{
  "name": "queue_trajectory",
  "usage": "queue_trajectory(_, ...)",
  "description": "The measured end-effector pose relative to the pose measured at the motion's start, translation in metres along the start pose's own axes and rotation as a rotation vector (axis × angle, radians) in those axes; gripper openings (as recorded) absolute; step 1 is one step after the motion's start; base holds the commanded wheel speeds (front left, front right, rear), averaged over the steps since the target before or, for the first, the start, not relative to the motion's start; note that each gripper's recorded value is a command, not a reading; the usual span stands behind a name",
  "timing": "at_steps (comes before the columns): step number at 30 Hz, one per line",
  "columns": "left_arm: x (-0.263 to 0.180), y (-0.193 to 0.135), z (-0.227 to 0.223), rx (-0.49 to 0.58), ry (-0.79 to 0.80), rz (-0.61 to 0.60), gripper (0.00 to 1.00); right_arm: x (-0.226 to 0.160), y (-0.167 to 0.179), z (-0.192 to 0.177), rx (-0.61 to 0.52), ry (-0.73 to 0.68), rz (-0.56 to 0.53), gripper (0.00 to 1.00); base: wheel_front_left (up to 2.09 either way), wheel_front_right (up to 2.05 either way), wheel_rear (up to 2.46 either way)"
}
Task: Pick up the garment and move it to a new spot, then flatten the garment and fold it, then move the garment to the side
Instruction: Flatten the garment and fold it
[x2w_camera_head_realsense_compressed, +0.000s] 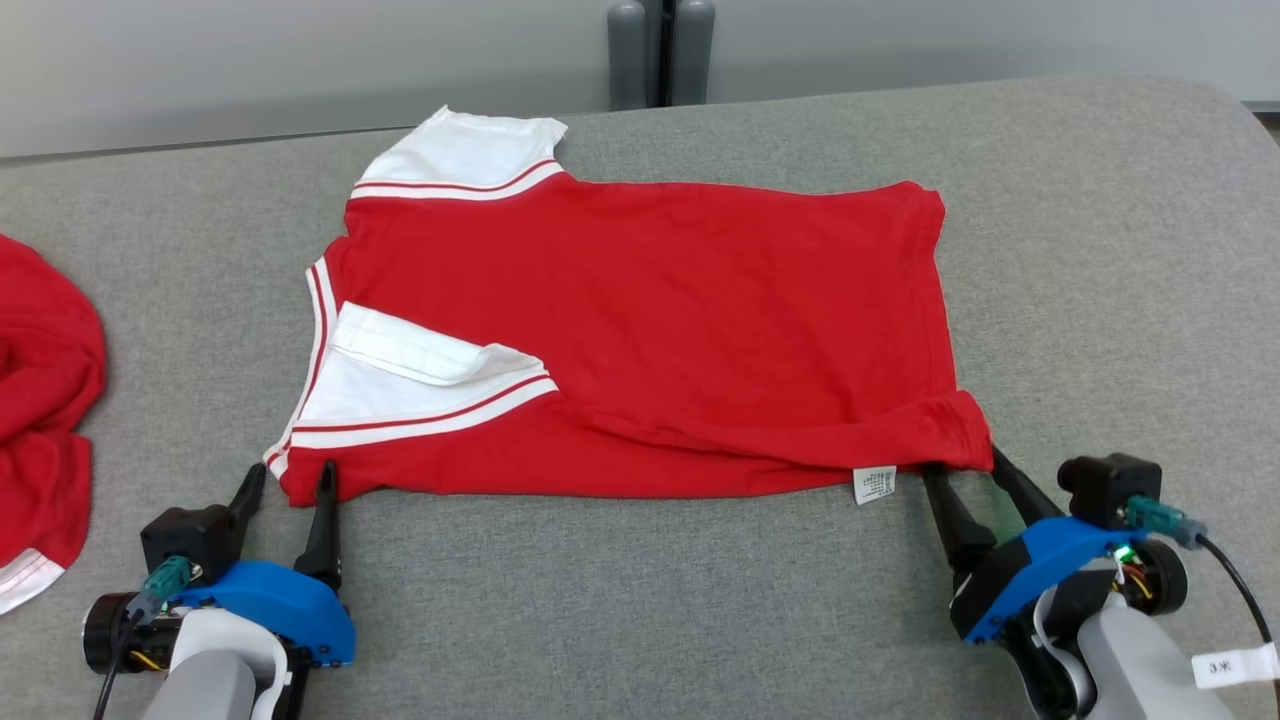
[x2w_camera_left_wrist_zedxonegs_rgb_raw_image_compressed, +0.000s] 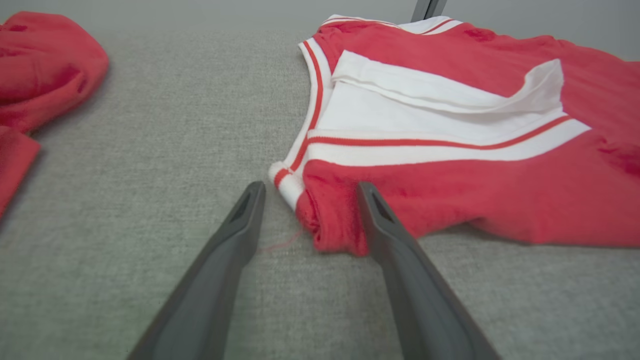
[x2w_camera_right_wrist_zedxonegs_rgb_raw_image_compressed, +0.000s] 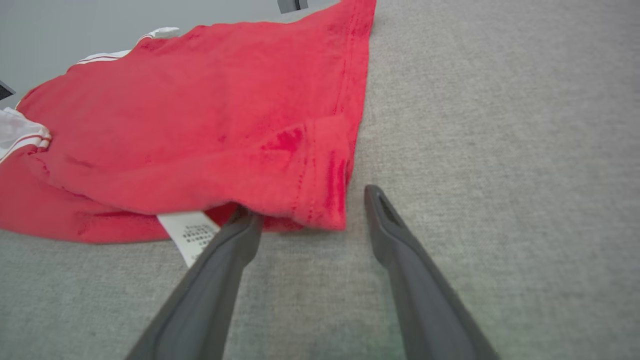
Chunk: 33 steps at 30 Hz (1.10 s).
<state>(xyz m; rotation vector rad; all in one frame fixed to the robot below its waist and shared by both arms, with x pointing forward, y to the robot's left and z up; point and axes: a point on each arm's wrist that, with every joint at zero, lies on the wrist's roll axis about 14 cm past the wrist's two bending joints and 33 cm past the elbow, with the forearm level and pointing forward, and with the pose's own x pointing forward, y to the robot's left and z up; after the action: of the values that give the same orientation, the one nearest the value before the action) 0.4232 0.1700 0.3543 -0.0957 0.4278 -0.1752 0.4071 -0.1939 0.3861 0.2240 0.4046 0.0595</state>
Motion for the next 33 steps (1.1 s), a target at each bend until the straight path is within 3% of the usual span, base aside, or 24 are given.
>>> queue_trajectory(7, 0.001, -0.001, -0.007, -0.015, 0.029, 0.001, 1.00, 0.013, 0.000, -0.005, -0.004, 0.036, -0.002, 1.00, 0.00, 0.00, 0.00)
queue_trajectory(8, 0.001, -0.001, -0.008, -0.020, 0.032, 0.002, 1.00, 0.014, 0.000, -0.006, -0.001, 0.042, -0.001, 0.87, 0.00, 0.00, 0.00)
queue_trajectory(9, 0.001, -0.002, -0.009, -0.021, 0.037, 0.002, 1.00, 0.015, 0.001, -0.007, -0.003, 0.049, 0.002, 0.45, 0.00, 0.00, 0.00)
queue_trajectory(10, 0.001, -0.003, -0.009, -0.021, 0.038, 0.000, 0.94, 0.016, 0.003, -0.008, -0.003, 0.053, 0.004, 0.29, 0.00, 0.00, 0.00)
queue_trajectory(11, 0.001, -0.003, -0.009, -0.026, 0.039, 0.001, 0.41, 0.016, 0.003, -0.009, 0.000, 0.056, 0.004, 0.02, 0.00, 0.00, 0.00)
queue_trajectory(12, 0.001, -0.004, -0.010, -0.028, 0.042, 0.000, 0.20, 0.016, 0.003, -0.011, 0.002, 0.061, 0.004, 0.00, 0.00, 0.00, 0.00)
queue_trajectory(13, 0.001, -0.005, -0.010, -0.029, 0.044, -0.001, 0.05, 0.016, 0.003, -0.012, 0.001, 0.063, 0.004, 0.00, 0.00, 0.00, 0.00)
queue_trajectory(14, 0.000, -0.006, -0.011, -0.033, 0.044, -0.001, 0.00, 0.015, 0.004, -0.013, 0.004, 0.064, 0.006, 0.00, 0.00, 0.00, 0.00)
queue_trajectory(22, -0.016, -0.012, 0.001, -0.066, -0.004, -0.005, 0.00, 0.006, 0.015, -0.006, 0.027, 0.023, 0.036, 0.00, 0.00, 0.00, 0.00)
queue_trajectory(28, -0.044, -0.014, 0.019, -0.091, -0.106, -0.001, 0.00, -0.022, 0.017, -0.008, 0.042, 0.000, 0.055, 0.00, 0.00, 0.00, 0.00)
queue_trajectory(33, -0.073, -0.018, 0.006, -0.120, -0.121, 0.023, 0.00, -0.049, 0.011, -0.024, 0.056, 0.046, 0.051, 0.00, 0.00, 0.00, 0.00)
